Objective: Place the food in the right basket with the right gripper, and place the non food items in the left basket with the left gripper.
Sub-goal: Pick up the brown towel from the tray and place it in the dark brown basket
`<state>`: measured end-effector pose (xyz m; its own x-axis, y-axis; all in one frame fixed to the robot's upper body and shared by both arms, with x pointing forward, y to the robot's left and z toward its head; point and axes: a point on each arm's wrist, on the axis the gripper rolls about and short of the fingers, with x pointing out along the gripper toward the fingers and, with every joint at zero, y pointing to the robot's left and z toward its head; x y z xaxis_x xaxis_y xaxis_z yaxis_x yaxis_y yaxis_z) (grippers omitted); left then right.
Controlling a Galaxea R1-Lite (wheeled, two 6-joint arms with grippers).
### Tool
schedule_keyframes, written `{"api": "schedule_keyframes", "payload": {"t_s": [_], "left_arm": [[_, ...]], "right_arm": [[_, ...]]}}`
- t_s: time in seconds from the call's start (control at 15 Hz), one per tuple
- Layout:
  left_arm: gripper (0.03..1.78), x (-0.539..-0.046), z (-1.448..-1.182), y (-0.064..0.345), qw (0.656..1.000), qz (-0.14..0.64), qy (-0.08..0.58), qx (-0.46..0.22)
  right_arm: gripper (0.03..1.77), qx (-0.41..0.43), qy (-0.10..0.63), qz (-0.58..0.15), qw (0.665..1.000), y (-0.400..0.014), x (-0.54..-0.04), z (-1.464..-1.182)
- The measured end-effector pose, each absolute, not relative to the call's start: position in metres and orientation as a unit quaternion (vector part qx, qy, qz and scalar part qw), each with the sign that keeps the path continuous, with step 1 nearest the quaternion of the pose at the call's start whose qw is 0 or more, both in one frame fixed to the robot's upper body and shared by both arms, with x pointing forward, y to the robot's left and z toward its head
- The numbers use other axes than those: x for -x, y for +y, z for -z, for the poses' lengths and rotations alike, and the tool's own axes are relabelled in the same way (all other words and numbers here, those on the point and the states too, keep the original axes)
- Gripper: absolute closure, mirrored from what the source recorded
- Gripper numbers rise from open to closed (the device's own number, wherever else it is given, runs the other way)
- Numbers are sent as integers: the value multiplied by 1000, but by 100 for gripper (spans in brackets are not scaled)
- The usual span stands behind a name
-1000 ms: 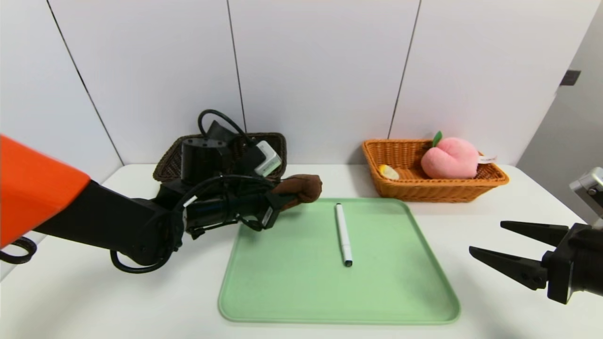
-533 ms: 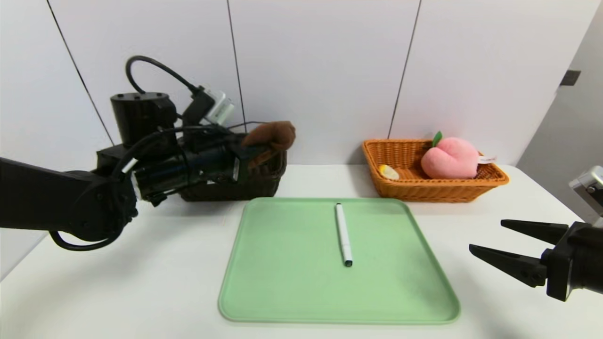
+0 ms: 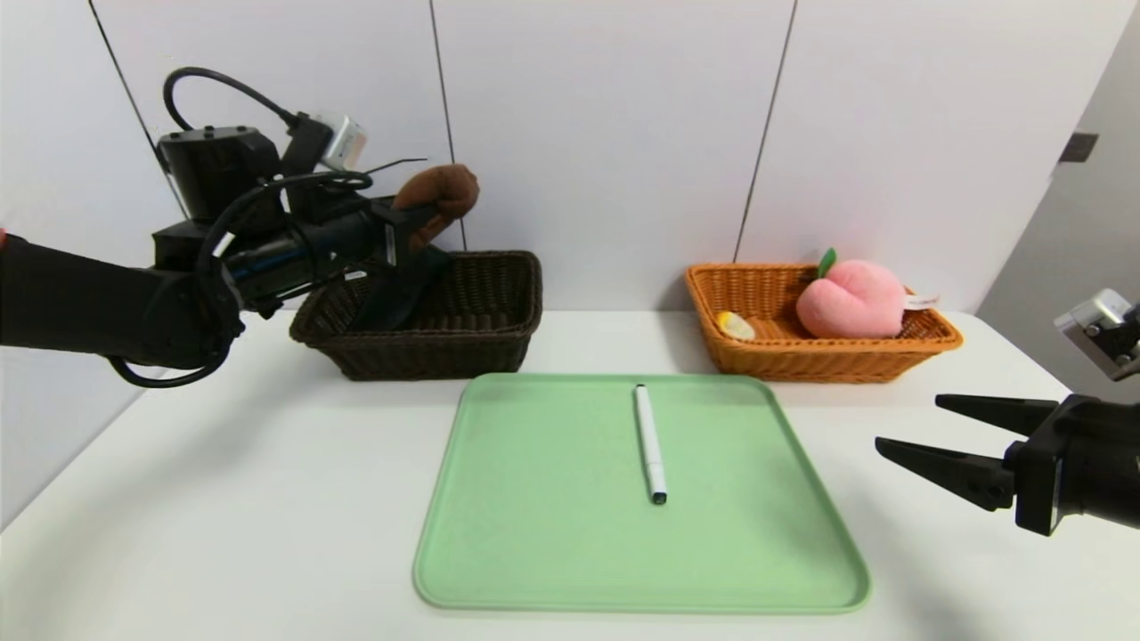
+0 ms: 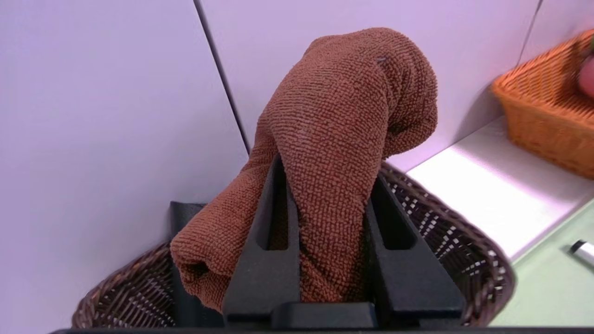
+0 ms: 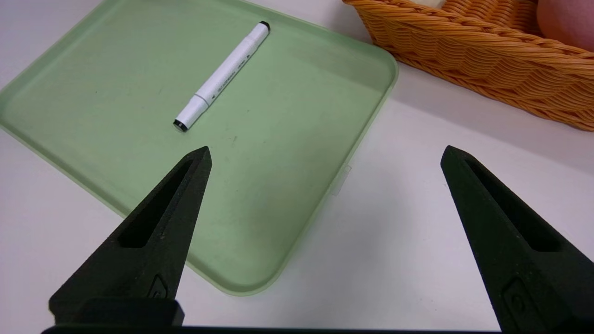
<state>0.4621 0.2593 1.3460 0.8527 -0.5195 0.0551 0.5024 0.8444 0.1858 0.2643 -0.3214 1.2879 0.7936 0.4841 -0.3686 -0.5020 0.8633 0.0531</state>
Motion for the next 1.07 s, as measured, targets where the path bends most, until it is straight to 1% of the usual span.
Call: {"api": "schedule_keyframes", "payload": {"t_s": [0.2,0.4,0.6,0.67,0.73,0.87,1.0,1.07], "left_arm": [[144,-476,-1326,258,958,266,-33,-104],[144,-486,-1308,255,957,269,-13,-105],[144,-492,-1301,254,958,265,-19,-109],[137,-493,-1298,254,959,262,-17,-110],[122,-494,-1295,254,959,262,-15,-109],[97,-497,-1295,253,959,260,-31,-110],[78,-500,-1293,253,959,257,-49,-111],[70,-501,-1291,253,959,257,-47,-110]], "right_arm": [[9,23,191,-260,946,-321,-266,-1287],[9,23,194,-260,946,-321,-266,-1286],[9,25,192,-262,945,-321,-268,-1287],[9,26,191,-263,945,-321,-268,-1287],[9,26,191,-263,945,-320,-268,-1287],[9,26,191,-263,945,-320,-268,-1287],[9,25,193,-263,945,-320,-269,-1287],[9,25,194,-263,945,-320,-269,-1286]]}}
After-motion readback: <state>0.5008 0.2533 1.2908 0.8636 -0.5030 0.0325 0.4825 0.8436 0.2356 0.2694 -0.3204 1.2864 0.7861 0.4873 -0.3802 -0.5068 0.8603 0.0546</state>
